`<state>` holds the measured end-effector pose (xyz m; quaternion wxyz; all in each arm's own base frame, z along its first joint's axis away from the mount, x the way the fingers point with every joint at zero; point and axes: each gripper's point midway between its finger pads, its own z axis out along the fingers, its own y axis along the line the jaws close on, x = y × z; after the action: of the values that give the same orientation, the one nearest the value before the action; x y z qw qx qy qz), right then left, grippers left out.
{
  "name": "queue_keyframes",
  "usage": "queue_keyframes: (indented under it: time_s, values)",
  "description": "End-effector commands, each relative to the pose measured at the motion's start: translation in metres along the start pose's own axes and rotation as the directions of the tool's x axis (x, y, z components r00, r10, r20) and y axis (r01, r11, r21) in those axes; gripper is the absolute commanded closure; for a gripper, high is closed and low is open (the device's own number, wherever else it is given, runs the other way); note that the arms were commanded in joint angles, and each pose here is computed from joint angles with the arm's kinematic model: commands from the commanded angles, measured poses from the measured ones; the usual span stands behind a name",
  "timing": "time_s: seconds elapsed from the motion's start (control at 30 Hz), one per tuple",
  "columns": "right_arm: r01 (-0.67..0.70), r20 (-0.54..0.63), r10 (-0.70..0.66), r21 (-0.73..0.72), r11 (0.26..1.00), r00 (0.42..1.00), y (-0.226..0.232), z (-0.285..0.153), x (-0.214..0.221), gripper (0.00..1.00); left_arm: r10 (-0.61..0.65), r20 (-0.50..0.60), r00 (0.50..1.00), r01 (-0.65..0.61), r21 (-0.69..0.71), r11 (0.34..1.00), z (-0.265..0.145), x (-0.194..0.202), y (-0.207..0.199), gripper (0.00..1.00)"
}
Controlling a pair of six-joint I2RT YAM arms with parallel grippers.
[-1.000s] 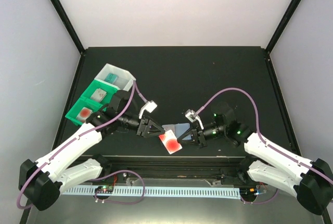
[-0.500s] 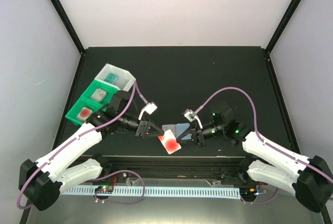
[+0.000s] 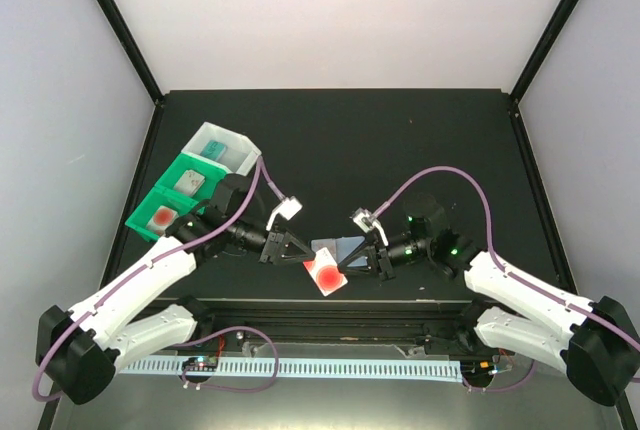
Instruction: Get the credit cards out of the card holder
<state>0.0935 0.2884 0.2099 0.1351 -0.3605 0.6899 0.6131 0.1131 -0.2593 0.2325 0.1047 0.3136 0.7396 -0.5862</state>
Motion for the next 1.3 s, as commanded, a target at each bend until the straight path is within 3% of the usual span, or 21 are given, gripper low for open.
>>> queue_keyframes:
  time_s: [0.0, 0.1, 0.23, 0.33, 0.5, 0.67, 0.87, 1.07, 1.17, 1.27]
  values:
    - [0.020, 0.047, -0.022, 0.040, 0.999, 0.999, -0.001, -0.003, -0.013, 0.88, 0.009, 0.037, 0.999, -0.008, -0.037, 0.999, -0.002, -0.006, 0.002, 0.98]
    - [0.013, 0.074, -0.019, 0.079, 0.997, 0.997, -0.004, -0.005, -0.017, 0.67, -0.017, 0.069, 0.998, 0.022, -0.081, 0.996, -0.006, -0.011, 0.009, 0.98]
    - [0.000, 0.121, -0.018, 0.145, 0.989, 0.992, -0.010, -0.011, -0.023, 0.36, -0.069, 0.151, 0.986, 0.104, -0.238, 0.966, -0.018, -0.023, 0.034, 0.98]
    - [-0.014, 0.162, -0.017, 0.190, 0.982, 0.987, -0.015, -0.016, -0.026, 0.20, -0.078, 0.232, 0.970, 0.151, -0.318, 0.936, -0.032, -0.035, 0.044, 0.98]
    - [-0.036, 0.212, -0.016, 0.236, 0.971, 0.977, -0.021, -0.023, -0.027, 0.01, -0.058, 0.410, 0.910, 0.248, -0.428, 0.869, -0.068, -0.056, 0.058, 0.99]
    - [-0.048, 0.246, -0.018, 0.260, 0.965, 0.969, -0.025, -0.027, -0.027, 0.00, -0.044, 0.599, 0.799, 0.415, -0.498, 0.762, -0.116, -0.064, 0.088, 0.98]
    - [-0.060, 0.258, -0.004, 0.239, 0.969, 0.966, -0.025, -0.026, -0.023, 0.00, 0.003, 0.797, 0.604, 0.651, -0.495, 0.575, -0.181, -0.056, 0.127, 0.98]
    - [-0.046, 0.243, -0.014, 0.239, 0.970, 0.970, -0.023, -0.026, -0.022, 0.00, 0.176, 0.879, 0.444, 0.787, -0.476, 0.392, -0.243, -0.042, 0.139, 0.98]
    - [-0.044, 0.235, -0.014, 0.238, 0.970, 0.972, -0.022, -0.026, -0.021, 0.00, 0.282, 0.875, 0.393, 0.804, -0.476, 0.356, -0.269, -0.039, 0.134, 0.98]
    - [-0.047, 0.232, -0.008, 0.231, 0.972, 0.973, -0.022, -0.025, -0.019, 0.00, 0.352, 0.881, 0.316, 0.865, -0.420, 0.274, -0.297, -0.025, 0.131, 0.99]
